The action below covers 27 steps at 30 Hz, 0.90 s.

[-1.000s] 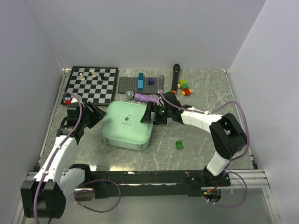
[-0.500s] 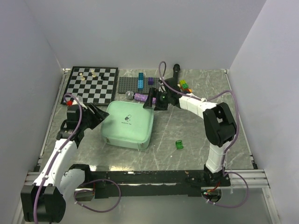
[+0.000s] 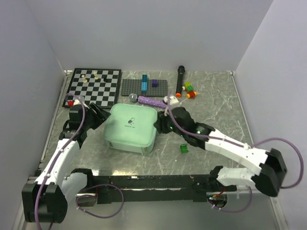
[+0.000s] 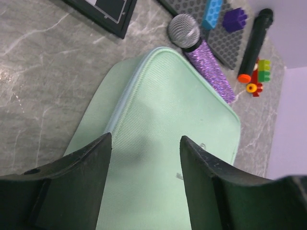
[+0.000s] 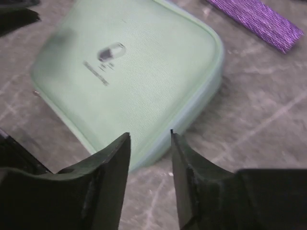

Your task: Organize the medicine kit

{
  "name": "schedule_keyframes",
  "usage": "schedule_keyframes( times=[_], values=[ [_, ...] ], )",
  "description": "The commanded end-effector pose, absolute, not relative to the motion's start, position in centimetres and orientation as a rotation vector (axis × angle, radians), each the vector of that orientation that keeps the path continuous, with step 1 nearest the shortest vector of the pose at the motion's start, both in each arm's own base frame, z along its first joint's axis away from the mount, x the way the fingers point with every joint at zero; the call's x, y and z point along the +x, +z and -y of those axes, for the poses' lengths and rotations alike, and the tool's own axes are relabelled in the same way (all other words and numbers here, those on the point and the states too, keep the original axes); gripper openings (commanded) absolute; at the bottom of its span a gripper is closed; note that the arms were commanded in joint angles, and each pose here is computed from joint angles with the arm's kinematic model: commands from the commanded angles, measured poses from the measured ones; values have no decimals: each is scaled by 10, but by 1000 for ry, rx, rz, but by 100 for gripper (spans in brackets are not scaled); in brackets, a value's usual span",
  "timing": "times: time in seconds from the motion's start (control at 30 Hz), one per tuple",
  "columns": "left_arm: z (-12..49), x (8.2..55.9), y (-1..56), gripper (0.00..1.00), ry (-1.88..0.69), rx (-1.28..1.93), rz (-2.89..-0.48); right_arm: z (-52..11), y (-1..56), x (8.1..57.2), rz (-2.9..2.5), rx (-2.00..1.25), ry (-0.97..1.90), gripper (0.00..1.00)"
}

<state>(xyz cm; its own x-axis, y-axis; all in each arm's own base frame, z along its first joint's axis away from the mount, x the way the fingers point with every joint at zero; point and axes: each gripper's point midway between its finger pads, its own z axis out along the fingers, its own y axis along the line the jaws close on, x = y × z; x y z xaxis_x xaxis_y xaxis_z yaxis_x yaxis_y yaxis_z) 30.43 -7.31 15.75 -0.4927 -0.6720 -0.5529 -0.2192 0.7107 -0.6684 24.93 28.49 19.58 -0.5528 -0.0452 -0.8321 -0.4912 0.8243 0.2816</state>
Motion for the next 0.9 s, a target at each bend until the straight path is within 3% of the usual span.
schedule_keyframes(
  times=[0.0, 0.13, 0.17, 0.37, 0.63, 0.87],
  values=[
    [72, 316, 166, 63, -683, -682, -2016, -261, 163, 225, -2103, -392, 584, 49],
    [78, 314, 176, 63, -742, -689, -1970, -267, 149, 202, -2118, -414, 504, 97],
    [80, 315, 182, 62, -764, -680, -1958, -269, 145, 199, -2147, -416, 478, 100],
    [109, 322, 213, 62, -899, -560, -1960, -294, 126, 184, -2227, -422, 332, 100],
    [158, 318, 191, 61, -1031, -484, -2057, -313, 108, 184, -2299, -381, 313, 100],
    [170, 321, 167, 60, -1044, -481, -2113, -292, 93, 182, -2369, -347, 179, 97]
  ],
)
